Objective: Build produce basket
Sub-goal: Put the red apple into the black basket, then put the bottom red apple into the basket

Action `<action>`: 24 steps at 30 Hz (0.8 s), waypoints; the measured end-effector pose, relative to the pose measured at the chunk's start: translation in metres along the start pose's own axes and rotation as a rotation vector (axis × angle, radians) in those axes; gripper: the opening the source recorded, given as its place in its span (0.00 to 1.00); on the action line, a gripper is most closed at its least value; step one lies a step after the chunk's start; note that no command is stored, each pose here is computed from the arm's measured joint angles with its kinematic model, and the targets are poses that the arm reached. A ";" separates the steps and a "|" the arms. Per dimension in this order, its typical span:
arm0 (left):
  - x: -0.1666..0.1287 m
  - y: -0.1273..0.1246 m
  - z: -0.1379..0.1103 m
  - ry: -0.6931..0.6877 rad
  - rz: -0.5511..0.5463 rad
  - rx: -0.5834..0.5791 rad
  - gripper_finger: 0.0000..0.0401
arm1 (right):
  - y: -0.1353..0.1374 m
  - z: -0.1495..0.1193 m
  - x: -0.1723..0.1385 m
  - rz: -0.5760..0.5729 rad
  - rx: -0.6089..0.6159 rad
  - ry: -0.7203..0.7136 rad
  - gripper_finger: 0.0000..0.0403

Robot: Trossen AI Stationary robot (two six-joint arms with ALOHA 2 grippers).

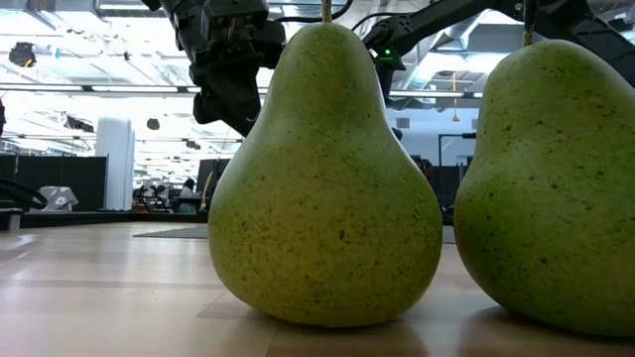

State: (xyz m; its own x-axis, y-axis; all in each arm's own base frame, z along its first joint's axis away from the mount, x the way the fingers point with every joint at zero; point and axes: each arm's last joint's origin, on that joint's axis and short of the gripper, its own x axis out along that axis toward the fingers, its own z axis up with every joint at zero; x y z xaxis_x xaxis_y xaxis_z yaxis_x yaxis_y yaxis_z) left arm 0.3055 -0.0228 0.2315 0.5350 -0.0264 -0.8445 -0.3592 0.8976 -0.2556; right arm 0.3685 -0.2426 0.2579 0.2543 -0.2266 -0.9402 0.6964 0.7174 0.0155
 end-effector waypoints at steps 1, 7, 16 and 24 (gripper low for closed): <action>0.000 0.000 0.000 0.000 0.000 0.000 0.19 | 0.000 0.000 0.000 0.000 0.000 0.003 0.07; 0.000 0.000 0.000 0.000 0.000 0.000 0.19 | 0.000 0.000 0.000 -0.001 -0.001 0.003 0.04; 0.000 0.000 0.000 0.000 -0.001 0.000 0.19 | -0.001 0.000 0.000 -0.001 0.000 0.003 0.10; 0.000 0.000 0.000 0.000 -0.001 0.000 0.19 | -0.001 0.000 0.000 -0.001 0.000 0.003 0.15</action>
State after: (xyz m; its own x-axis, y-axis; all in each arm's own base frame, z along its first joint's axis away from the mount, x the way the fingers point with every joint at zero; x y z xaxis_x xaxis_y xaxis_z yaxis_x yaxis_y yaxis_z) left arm 0.3055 -0.0230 0.2315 0.5349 -0.0270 -0.8445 -0.3587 0.8977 -0.2559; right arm 0.3679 -0.2430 0.2579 0.2516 -0.2256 -0.9412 0.6969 0.7171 0.0144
